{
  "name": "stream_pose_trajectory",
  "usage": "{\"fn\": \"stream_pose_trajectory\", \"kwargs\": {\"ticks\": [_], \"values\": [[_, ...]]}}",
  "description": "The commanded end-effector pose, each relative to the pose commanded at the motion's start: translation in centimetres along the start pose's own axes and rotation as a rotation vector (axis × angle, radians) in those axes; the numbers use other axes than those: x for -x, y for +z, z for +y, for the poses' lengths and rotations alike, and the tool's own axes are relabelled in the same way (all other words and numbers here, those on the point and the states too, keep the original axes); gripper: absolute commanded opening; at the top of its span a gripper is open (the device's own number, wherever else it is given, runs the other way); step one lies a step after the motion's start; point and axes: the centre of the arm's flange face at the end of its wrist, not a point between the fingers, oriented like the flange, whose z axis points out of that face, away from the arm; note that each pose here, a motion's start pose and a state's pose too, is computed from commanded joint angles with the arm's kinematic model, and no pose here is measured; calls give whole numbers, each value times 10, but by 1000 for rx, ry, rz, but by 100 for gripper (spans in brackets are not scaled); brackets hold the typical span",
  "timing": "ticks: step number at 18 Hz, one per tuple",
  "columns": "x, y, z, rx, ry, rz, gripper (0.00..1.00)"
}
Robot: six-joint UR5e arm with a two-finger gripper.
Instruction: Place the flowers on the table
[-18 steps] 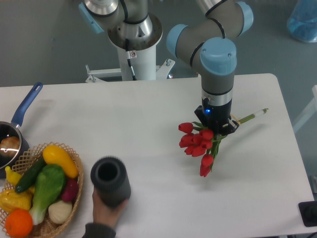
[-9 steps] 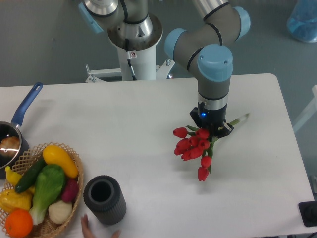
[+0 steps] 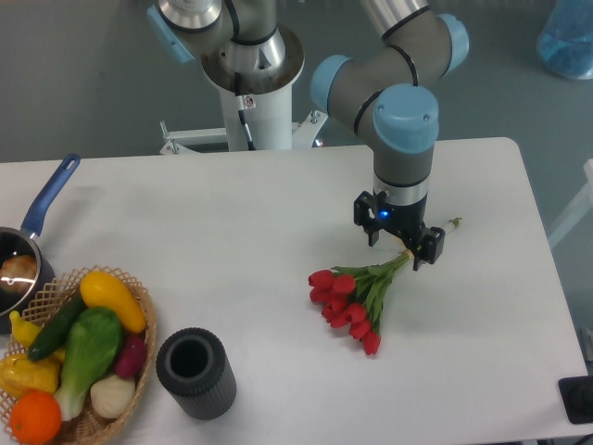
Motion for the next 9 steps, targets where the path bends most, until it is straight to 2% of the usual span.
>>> {"fn": "stream_pose_trajectory", "kwargs": {"ticks": [9], "values": [[0,4,-3,3,6,-2,100]]}}
